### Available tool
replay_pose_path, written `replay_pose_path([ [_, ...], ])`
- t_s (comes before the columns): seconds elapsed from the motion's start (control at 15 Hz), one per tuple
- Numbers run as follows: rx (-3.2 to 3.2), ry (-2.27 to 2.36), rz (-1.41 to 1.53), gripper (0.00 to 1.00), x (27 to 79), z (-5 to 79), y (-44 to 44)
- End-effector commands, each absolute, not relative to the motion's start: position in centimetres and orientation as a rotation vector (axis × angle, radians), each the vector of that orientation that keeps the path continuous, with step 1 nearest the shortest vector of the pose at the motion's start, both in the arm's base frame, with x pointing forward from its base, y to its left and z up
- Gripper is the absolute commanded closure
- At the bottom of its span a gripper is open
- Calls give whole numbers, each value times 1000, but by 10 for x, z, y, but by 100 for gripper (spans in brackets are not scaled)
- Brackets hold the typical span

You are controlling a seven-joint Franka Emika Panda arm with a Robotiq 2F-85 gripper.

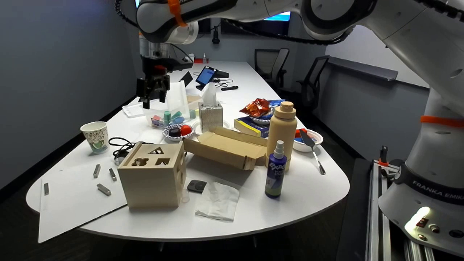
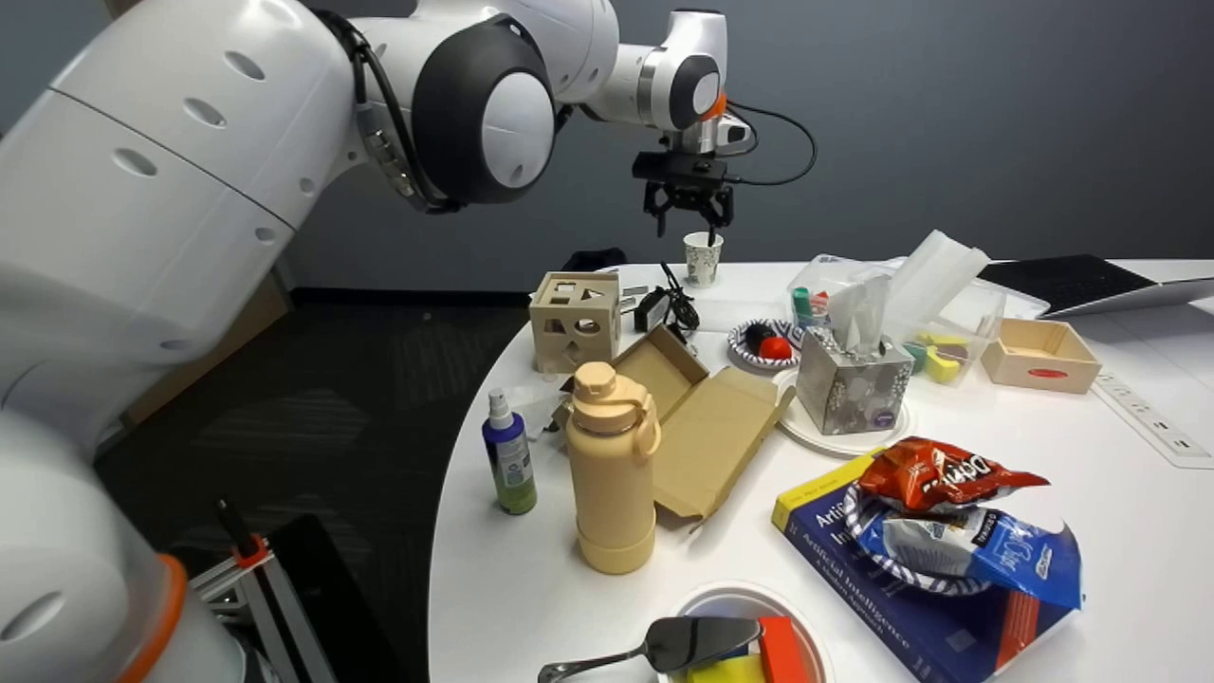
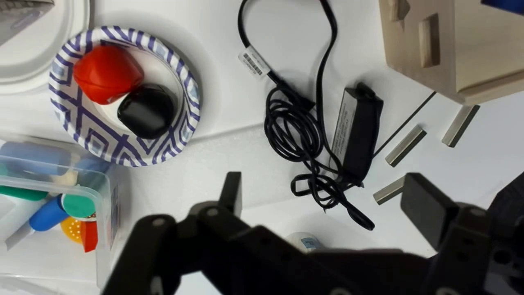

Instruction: Put the styrofoam and cable on the table, then close the box

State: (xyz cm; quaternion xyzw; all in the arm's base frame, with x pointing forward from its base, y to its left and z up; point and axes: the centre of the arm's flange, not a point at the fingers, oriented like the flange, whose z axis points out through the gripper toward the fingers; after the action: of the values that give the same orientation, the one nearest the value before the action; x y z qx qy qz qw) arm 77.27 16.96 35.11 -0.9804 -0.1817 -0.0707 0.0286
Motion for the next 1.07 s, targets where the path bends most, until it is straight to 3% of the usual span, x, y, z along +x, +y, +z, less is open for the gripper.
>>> replay_pose_path([
  [0.0, -3083, -530, -130, 0, 764, 369, 169],
  [0.47, -3247, -404, -75, 0, 712, 401, 165],
  [1.0, -3312, 51, -57, 0, 661, 420, 46],
])
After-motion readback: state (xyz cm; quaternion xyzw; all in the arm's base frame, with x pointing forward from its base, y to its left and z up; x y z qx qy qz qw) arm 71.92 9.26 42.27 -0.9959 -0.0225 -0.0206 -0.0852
